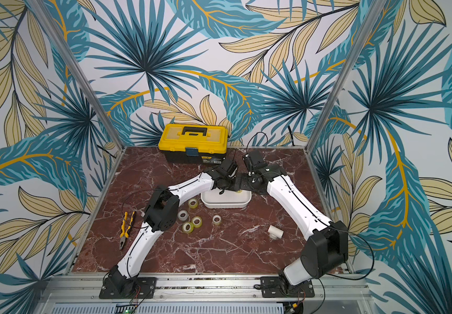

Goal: Put the transparent tape into the storage box
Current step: Place the tape in the storage box, then pick up the tape at the center of the board.

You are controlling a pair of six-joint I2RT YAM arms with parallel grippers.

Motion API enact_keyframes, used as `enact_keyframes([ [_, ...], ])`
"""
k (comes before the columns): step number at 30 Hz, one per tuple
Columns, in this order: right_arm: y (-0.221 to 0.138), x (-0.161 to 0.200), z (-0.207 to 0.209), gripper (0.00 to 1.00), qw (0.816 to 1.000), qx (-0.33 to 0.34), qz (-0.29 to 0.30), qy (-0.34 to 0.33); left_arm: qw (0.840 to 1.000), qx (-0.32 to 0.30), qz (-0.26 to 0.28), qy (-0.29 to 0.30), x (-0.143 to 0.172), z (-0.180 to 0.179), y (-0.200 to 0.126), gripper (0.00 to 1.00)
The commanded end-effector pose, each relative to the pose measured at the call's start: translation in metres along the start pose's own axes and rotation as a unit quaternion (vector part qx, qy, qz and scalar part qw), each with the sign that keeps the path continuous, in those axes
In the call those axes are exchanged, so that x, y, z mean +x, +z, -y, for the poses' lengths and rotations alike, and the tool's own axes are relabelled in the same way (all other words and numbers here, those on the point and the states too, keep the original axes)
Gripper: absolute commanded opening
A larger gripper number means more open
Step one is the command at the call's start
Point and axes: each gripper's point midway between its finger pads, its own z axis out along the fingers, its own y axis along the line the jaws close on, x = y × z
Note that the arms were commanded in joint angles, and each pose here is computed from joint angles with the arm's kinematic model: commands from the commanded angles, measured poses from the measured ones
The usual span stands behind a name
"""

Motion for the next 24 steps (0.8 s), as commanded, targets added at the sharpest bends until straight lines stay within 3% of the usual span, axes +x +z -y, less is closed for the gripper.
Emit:
enact_keyframes([
  [1, 0.001, 0.003, -0.001, 1.00, 1.000, -0.003, -0.003, -0.006, 1.000, 0.008, 0.023, 0.008, -0.012, 0.010, -0.020, 0.52],
  [4, 0.000, 0.004, -0.002, 1.00, 1.000, -0.007, -0.003, -0.005, 1.000, 0.005, 0.029, 0.011, -0.014, 0.009, -0.022, 0.53],
  [10, -0.004, 0.004, -0.005, 1.00, 1.000, -0.017, -0.003, -0.015, 0.997, -0.001, 0.081, 0.015, -0.047, 0.010, -0.080, 0.55],
  [14, -0.001, 0.011, -0.009, 1.00, 0.999, -0.029, -0.016, -0.037, 0.995, -0.040, 0.092, -0.002, -0.051, -0.022, -0.130, 0.58],
  [19, 0.006, 0.029, -0.022, 1.00, 0.994, -0.058, -0.057, -0.070, 0.989, -0.100, 0.101, -0.045, -0.029, -0.080, -0.204, 0.61],
  [24, 0.013, 0.056, -0.043, 0.99, 0.985, -0.075, -0.097, -0.124, 0.979, -0.162, 0.082, -0.088, 0.025, -0.133, -0.247, 0.61],
])
